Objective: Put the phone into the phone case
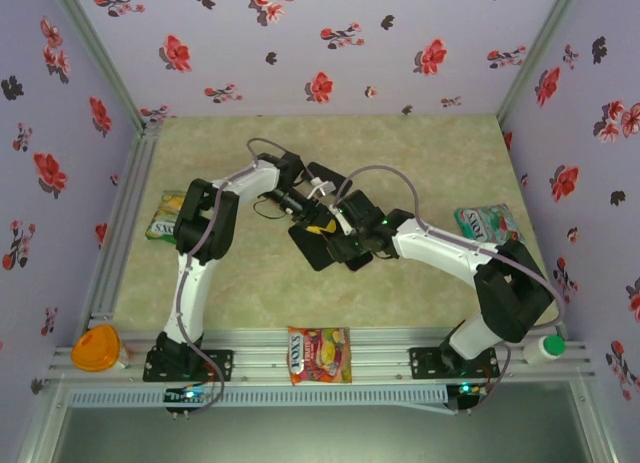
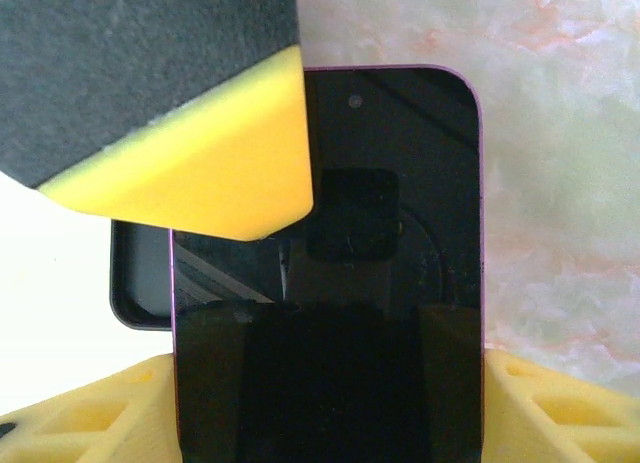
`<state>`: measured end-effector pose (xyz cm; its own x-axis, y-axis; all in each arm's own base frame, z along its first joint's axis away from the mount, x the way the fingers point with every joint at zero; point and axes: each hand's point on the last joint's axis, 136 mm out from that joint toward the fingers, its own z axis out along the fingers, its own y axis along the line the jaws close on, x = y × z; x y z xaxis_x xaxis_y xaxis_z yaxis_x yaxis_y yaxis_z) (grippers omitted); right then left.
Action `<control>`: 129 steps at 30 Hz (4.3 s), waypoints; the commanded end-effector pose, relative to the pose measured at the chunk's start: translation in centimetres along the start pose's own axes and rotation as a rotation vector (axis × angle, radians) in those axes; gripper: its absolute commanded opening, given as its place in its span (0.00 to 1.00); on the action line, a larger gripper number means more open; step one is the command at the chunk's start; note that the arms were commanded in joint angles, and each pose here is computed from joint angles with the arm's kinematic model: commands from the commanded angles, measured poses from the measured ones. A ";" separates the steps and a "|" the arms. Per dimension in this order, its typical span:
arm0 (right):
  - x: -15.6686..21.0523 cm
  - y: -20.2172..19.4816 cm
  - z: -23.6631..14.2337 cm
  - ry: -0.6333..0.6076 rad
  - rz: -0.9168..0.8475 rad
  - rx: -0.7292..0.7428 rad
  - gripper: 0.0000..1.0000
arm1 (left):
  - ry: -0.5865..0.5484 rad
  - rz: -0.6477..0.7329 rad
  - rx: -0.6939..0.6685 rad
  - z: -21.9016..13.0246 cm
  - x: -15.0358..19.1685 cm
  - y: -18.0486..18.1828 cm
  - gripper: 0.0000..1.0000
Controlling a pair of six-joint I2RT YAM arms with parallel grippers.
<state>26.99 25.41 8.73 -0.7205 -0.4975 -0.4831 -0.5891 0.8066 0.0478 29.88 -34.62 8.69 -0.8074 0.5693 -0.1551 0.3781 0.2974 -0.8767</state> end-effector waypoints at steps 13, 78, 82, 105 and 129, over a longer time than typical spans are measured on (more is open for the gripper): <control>-2.1 0.1 -1.7 -0.073 -0.020 0.015 0.57 | 0.007 0.028 0.057 0.4 -0.1 -1.0 0.00; -3.5 -9.1 -5.7 -0.535 0.821 -0.573 0.66 | -0.568 -0.048 0.167 -6.3 -4.9 -9.7 0.00; -4.2 -9.4 -6.1 -0.564 0.826 -0.602 0.64 | -0.562 -0.046 0.166 -6.2 -4.8 -9.8 0.00; -5.2 -8.0 -7.1 -0.569 0.796 -0.735 0.57 | -0.550 -0.066 0.162 -5.4 -5.4 -9.1 0.00; -5.4 -7.4 -6.9 -0.549 0.784 -0.764 0.44 | -0.538 -0.079 0.164 -4.9 -5.9 -8.6 0.00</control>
<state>32.54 19.15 15.16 -0.8417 0.4137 -0.3470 -0.1891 0.3761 0.9071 33.72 -35.97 18.05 -0.9757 0.0407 -0.2155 0.2192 0.2163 -0.9514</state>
